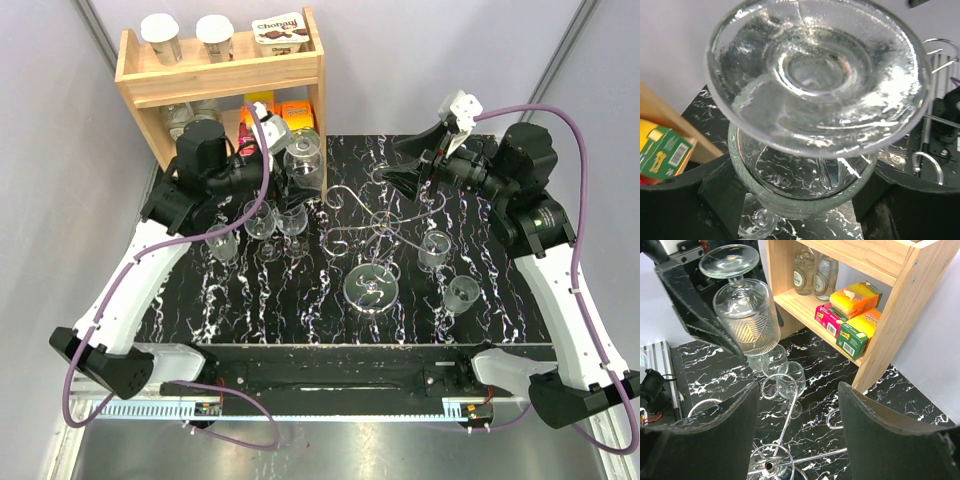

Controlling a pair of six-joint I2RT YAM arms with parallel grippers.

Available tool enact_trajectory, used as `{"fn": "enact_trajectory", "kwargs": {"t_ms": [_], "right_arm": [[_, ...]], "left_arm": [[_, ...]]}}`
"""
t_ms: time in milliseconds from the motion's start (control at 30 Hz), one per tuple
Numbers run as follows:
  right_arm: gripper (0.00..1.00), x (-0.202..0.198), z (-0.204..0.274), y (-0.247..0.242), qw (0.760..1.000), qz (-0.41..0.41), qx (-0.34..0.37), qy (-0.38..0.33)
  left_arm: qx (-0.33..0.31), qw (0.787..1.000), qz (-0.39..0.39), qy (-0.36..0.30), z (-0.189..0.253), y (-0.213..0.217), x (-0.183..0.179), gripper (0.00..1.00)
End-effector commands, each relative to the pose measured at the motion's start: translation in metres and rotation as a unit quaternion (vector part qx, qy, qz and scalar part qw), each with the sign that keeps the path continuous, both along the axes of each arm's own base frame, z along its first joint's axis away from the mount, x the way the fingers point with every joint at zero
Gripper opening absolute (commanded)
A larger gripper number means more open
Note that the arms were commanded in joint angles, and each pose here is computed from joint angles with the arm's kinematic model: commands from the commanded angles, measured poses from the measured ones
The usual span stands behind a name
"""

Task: Place the wine glass upside down on the wine glass rack
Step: Turn the wine glass upside down at the wine rack.

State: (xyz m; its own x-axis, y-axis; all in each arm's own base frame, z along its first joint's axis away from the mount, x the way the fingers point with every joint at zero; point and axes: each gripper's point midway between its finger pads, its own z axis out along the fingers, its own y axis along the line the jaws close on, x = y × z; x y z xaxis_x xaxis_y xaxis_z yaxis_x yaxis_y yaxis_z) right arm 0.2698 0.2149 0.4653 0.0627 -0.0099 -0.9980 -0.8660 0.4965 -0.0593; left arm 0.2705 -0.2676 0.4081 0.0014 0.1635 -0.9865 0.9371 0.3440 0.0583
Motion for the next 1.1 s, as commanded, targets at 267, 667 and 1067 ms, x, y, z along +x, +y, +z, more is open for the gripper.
{"fn": "enact_trajectory", "kwargs": {"t_ms": [267, 667, 1067], "right_arm": [[0.69, 0.006, 0.005, -0.010, 0.999, -0.031, -0.010, -0.027], [0.70, 0.015, -0.012, -0.008, 0.999, -0.031, -0.019, -0.009], [0.70, 0.019, -0.021, -0.008, 0.999, -0.029, -0.024, 0.002]], "left_arm": [[0.009, 0.996, 0.059, -0.059, -0.022, 0.029, 0.028, 0.00], [0.016, 0.999, -0.016, -0.046, -0.070, 0.015, -0.001, 0.00], [0.009, 0.997, -0.052, -0.062, -0.097, -0.009, -0.009, 0.00]]}}
